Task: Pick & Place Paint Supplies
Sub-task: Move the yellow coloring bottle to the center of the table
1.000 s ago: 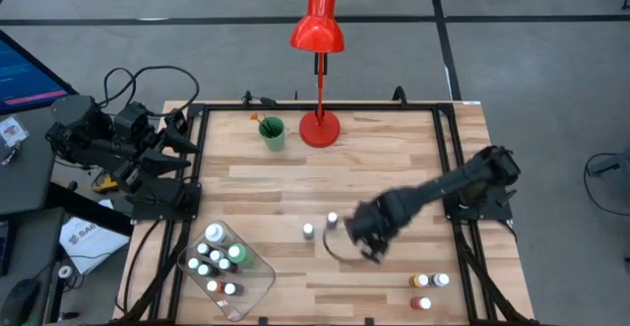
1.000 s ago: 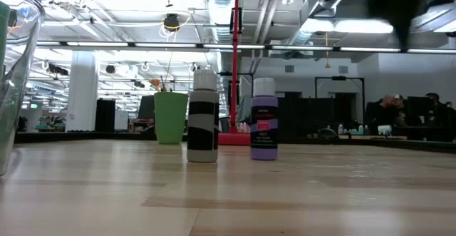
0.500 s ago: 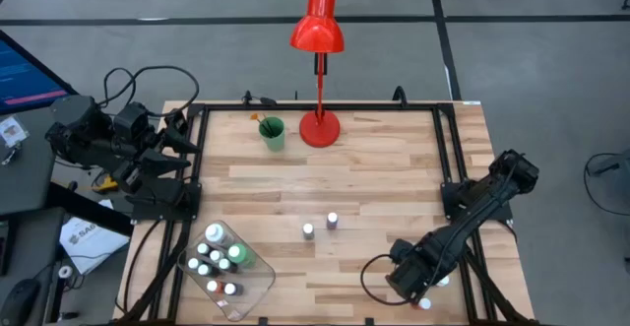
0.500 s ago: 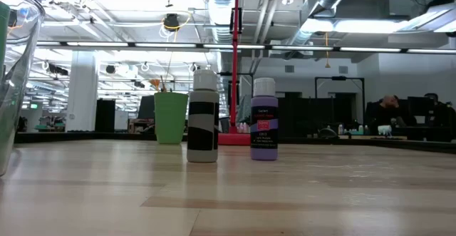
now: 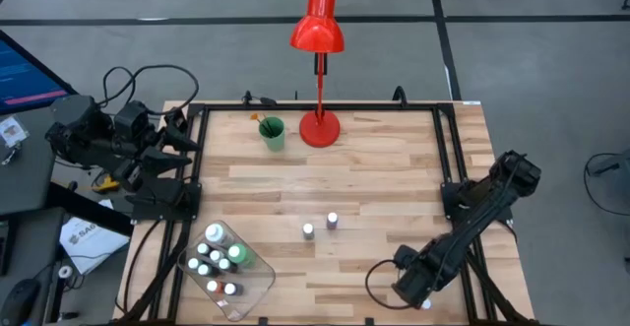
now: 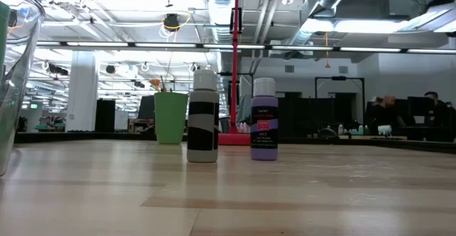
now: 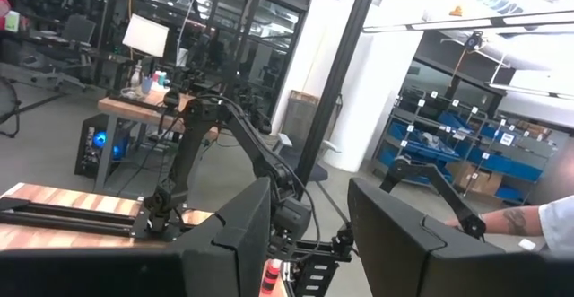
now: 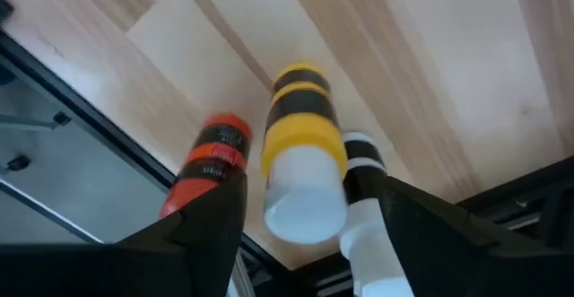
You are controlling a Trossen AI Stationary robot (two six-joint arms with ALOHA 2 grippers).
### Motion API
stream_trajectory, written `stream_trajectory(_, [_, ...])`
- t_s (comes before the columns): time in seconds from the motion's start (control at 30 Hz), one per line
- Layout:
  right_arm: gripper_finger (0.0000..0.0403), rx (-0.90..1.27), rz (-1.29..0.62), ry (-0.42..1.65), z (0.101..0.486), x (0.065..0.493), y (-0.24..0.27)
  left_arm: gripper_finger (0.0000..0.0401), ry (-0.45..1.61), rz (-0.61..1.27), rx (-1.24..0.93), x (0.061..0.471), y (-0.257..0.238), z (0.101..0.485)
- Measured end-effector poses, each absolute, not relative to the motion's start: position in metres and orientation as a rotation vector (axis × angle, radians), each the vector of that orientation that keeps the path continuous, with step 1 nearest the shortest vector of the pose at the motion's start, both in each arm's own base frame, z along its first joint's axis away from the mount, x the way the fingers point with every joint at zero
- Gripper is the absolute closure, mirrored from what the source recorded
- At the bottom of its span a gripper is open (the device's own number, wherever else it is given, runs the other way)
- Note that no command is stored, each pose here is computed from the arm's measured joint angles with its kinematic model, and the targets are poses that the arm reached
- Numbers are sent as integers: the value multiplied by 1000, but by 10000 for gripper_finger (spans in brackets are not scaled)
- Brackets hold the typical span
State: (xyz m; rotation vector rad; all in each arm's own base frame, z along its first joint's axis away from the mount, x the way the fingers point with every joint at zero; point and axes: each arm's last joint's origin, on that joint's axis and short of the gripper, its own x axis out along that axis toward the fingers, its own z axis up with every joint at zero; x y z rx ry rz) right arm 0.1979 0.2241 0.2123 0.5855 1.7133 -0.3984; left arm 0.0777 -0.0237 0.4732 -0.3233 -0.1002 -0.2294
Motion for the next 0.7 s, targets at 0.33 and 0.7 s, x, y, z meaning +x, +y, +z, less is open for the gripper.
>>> stream_trajectory(0.33, [292,570,-379,1700,213,199,223,261,-101,-230,-326,78,-24,473])
stream_trajectory(0.7, [295,612,-348,1612,215,236,194,261,-102,-218,-327,78,-23,473])
